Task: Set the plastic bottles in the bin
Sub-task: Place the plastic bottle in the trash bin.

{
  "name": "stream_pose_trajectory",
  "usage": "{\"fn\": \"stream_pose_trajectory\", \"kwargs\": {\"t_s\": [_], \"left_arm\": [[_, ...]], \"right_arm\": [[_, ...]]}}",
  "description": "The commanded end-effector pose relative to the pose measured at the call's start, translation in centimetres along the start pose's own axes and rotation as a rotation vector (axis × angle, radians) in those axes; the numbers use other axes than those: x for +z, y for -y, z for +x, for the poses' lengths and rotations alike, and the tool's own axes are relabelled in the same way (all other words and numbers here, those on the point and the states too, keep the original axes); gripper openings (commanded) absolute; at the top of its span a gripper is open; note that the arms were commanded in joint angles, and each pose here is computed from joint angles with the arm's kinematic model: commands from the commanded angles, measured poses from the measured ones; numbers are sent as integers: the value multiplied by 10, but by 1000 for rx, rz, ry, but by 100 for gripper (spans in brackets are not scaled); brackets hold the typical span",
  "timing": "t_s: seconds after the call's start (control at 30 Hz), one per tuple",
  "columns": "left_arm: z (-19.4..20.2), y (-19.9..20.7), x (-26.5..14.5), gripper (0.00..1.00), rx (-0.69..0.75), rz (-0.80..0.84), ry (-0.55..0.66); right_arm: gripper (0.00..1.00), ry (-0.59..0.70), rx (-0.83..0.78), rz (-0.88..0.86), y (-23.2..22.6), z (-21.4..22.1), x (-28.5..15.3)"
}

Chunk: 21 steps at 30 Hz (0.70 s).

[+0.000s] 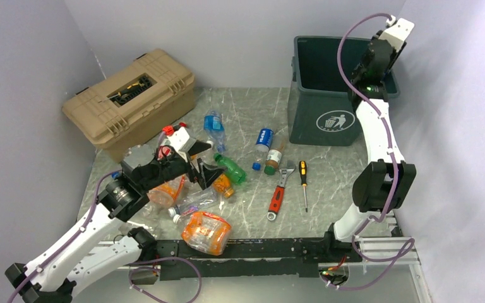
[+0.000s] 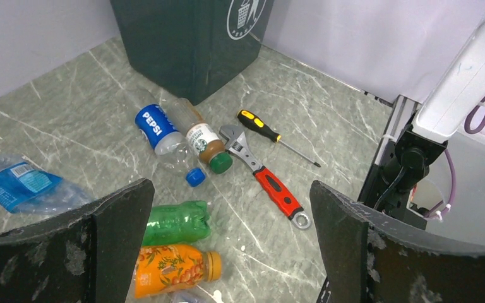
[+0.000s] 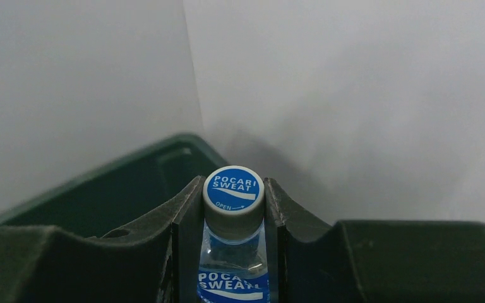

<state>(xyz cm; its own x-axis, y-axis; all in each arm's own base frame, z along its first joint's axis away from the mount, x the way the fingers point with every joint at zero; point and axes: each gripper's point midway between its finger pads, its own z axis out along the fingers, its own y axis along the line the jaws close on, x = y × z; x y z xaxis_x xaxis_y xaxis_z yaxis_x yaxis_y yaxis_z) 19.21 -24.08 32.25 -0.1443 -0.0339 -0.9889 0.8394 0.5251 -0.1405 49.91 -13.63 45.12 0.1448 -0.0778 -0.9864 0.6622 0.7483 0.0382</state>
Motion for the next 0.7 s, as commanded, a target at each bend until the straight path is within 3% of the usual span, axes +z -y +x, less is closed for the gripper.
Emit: {"fn": "stream_pose_trajectory", "kwargs": {"t_s": [0.0, 0.17, 0.2, 0.27, 0.33, 0.4, 0.53, 0.67], "left_arm": [[-19, 1, -5, 99, 38, -7, 54], [-17, 2, -5, 99, 39, 0, 49], [-17, 2, -5, 100, 39, 1, 49], [-18, 3, -5, 99, 41, 3, 50], [-17, 2, -4, 100, 41, 3, 47], [-16, 2, -3, 100, 39, 3, 42], [-14, 1, -2, 100, 34, -2, 33], [-12, -5, 0, 99, 22, -32, 28]], "right_arm": [[0, -97, 97, -57, -9, 41, -7], [0, -175, 128, -90, -16, 76, -11], [12, -185, 132, -93, -17, 79, -12], [46, -195, 136, -102, -18, 79, -13], [69, -184, 152, -112, -19, 69, -14], [77, -161, 168, -116, -17, 53, -15], [83, -79, 256, -137, -12, -2, -27], [99, 18, 451, -225, -12, -61, -65]]}}
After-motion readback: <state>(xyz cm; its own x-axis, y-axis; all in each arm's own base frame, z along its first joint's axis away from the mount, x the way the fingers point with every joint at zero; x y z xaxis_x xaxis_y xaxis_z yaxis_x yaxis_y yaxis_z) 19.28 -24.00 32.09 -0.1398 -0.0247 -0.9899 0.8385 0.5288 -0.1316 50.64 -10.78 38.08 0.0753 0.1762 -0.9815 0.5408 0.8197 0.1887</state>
